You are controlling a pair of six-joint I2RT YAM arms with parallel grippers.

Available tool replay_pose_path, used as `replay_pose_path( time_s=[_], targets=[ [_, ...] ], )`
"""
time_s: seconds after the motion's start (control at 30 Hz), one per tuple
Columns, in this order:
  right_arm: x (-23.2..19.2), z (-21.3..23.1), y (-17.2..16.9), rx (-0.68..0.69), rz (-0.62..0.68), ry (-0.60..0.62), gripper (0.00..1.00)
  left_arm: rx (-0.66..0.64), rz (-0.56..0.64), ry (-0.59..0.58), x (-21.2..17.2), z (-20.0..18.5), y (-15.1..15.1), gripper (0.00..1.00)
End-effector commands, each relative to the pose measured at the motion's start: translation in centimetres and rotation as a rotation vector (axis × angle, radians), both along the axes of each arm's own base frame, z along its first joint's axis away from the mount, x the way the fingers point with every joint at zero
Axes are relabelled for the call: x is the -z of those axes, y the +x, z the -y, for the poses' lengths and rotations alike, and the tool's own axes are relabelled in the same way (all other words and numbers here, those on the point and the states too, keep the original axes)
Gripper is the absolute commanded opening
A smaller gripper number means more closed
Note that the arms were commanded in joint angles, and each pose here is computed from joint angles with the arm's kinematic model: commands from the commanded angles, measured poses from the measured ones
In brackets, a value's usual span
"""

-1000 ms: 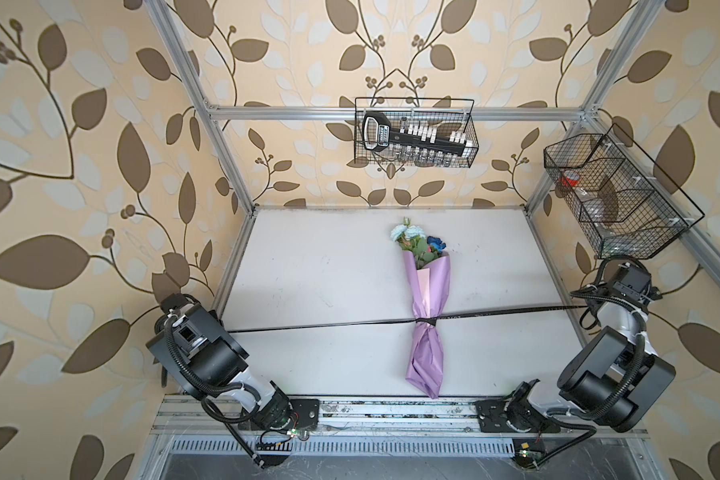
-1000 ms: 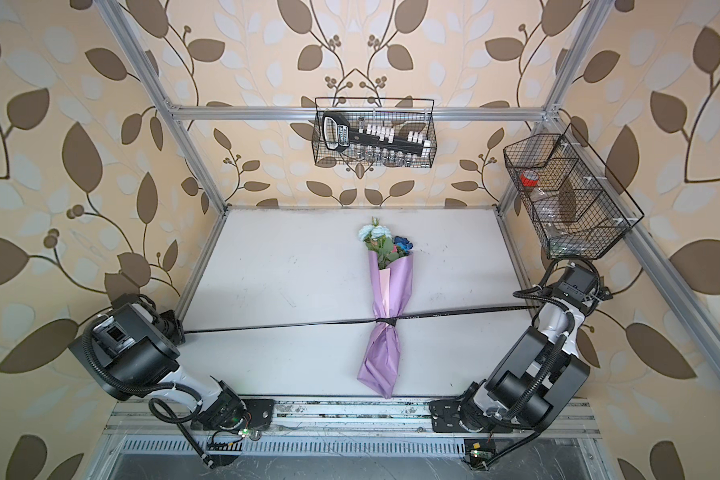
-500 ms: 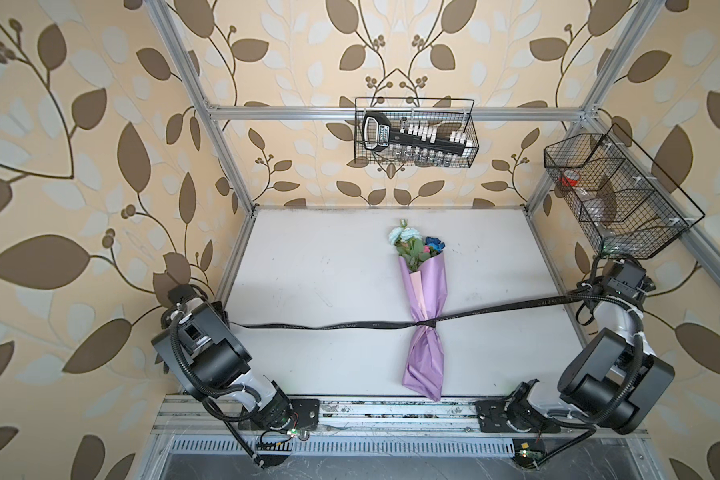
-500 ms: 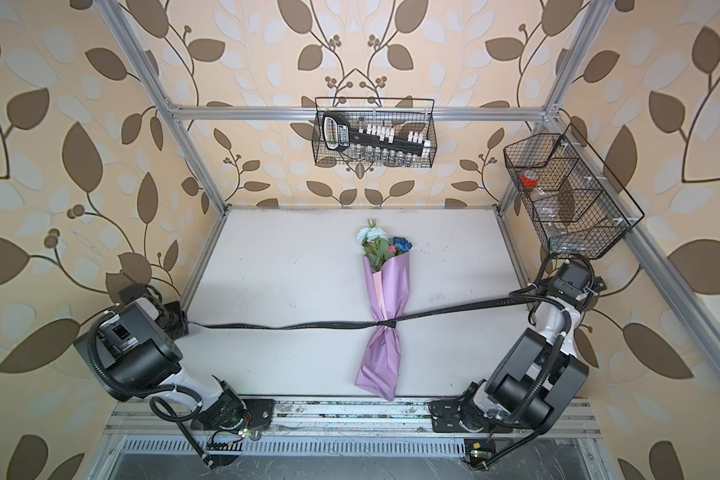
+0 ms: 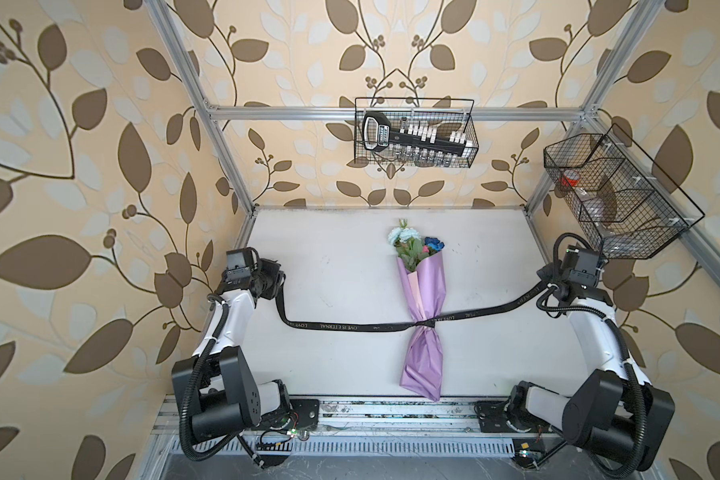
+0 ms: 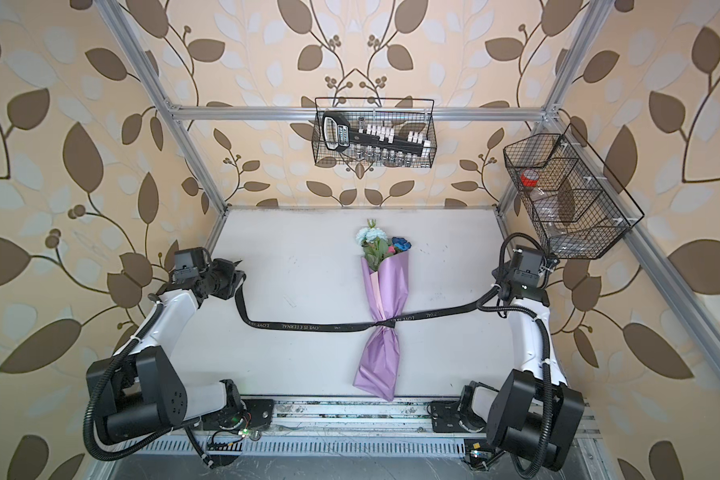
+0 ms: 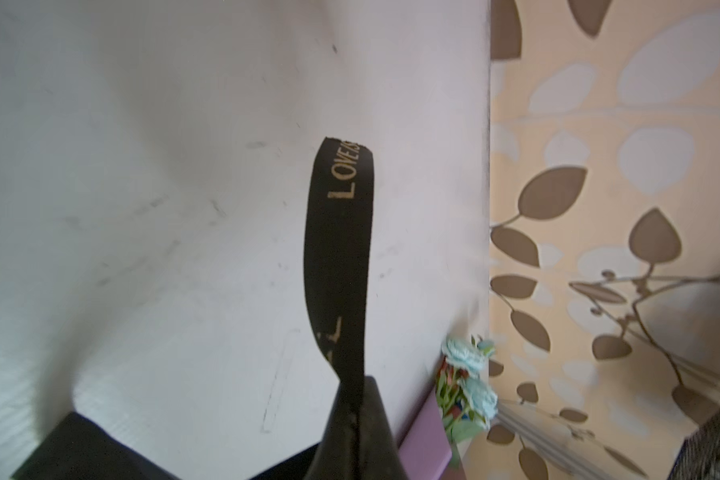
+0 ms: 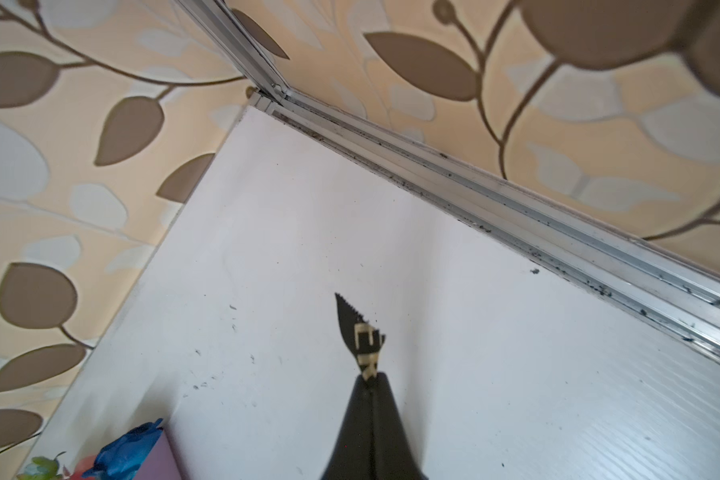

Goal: Tie the bouquet of fake flowers
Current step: 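Release the ribbon ends and raise both grippers away from the table edges, then move both grippers inward to the knot on the lilac wrap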

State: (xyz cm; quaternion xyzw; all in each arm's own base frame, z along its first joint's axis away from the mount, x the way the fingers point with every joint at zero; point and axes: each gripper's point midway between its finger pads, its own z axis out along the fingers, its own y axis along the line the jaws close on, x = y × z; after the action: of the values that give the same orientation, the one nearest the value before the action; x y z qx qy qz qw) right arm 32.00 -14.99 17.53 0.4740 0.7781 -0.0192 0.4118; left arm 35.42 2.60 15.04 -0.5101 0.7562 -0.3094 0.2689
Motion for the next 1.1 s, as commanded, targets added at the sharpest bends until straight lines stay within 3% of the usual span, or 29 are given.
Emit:
replay_pose_path(
  time_s=[0.0,0.13,0.27,0.33,0.4,0.47,0.53,0.57,0.6,0.7,0.83,0.97,1.07],
  targets=[
    [-6.0,-2.6,3.1,-0.133,0.165,-0.120,0.00,0.131,0.125,0.027,-4.2,2.9,0.4,0.00],
    [-7.4,-4.9,3.5,-0.181,0.171,-0.167,0.00,0.185,0.132,0.081,-4.6,3.5,0.5,0.00],
    [-8.5,-4.5,3.5,-0.164,0.159,-0.205,0.00,0.248,0.052,0.237,-4.1,2.0,1.4,0.03],
    [-8.4,-4.1,3.8,-0.161,0.115,-0.228,0.00,0.304,0.013,0.263,-3.4,2.1,1.7,0.11],
    [-7.5,-3.4,4.2,-0.160,0.037,-0.261,0.00,0.357,0.004,0.251,-2.9,2.6,1.9,0.31],
    [-6.0,-2.5,4.1,-0.138,-0.062,-0.283,0.02,0.396,0.015,0.230,-2.8,3.3,2.1,0.61],
    [-4.4,-1.5,3.8,-0.114,-0.146,-0.289,0.15,0.425,0.009,0.242,-2.8,3.6,1.9,0.86],
    [-3.7,-1.1,3.6,-0.109,-0.175,-0.283,0.29,0.437,-0.003,0.260,-2.9,3.6,1.7,0.95],
    [-3.1,-0.6,3.3,-0.103,-0.200,-0.274,0.42,0.441,-0.021,0.279,-2.9,3.5,1.3,0.99],
    [-2.6,-0.1,2.6,-0.099,-0.238,-0.269,0.65,0.421,-0.019,0.322,-3.8,3.1,0.3,0.99],
    [-3.5,-0.6,1.3,-0.106,-0.217,-0.272,0.80,0.440,0.002,0.359,-5.1,3.7,-1.5,0.99],
    [-2.9,-3.1,0.1,-0.199,-0.158,-0.194,0.81,0.542,-0.026,0.373,-4.1,6.5,-4.4,0.98],
    [-0.6,-6.1,-0.9,-0.298,-0.154,-0.122,0.81,0.638,-0.036,0.261,-1.9,10.9,-6.9,0.94]
  ],
)
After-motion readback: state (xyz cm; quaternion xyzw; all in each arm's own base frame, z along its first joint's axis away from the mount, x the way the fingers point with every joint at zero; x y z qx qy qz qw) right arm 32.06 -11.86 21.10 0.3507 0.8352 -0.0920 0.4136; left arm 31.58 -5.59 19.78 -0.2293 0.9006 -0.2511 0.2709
